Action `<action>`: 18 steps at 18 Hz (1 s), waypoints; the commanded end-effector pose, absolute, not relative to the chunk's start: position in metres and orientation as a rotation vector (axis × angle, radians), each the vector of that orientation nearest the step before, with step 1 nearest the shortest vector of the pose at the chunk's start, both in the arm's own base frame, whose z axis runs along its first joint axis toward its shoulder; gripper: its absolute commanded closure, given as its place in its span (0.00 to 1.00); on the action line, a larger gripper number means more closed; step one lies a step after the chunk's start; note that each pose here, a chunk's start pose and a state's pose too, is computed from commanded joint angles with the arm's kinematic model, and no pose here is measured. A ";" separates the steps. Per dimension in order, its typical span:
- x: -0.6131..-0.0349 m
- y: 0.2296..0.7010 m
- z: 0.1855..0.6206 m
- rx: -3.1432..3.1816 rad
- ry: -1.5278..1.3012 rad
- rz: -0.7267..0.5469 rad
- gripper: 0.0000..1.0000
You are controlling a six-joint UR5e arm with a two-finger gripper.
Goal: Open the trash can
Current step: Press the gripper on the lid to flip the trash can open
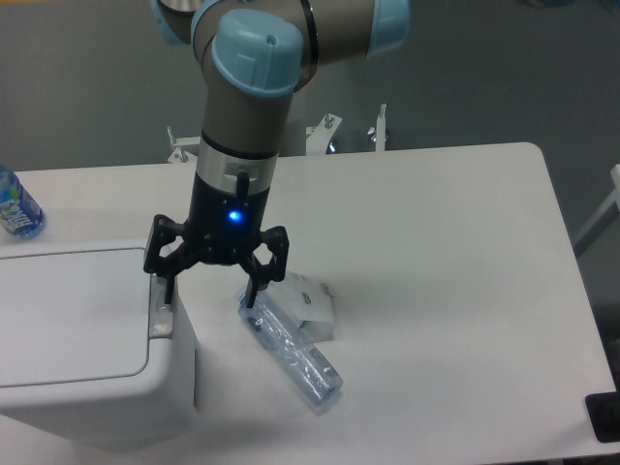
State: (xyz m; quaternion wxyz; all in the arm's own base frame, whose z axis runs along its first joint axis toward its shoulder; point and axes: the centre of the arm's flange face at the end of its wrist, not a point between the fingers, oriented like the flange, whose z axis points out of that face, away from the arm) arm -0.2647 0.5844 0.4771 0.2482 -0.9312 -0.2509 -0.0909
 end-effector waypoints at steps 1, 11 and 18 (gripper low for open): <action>-0.265 0.585 0.476 -2.539 -0.685 -0.249 0.00; -0.265 0.585 0.475 -2.541 -0.686 -0.248 0.00; -0.266 0.586 0.472 -2.544 -0.688 -0.251 0.00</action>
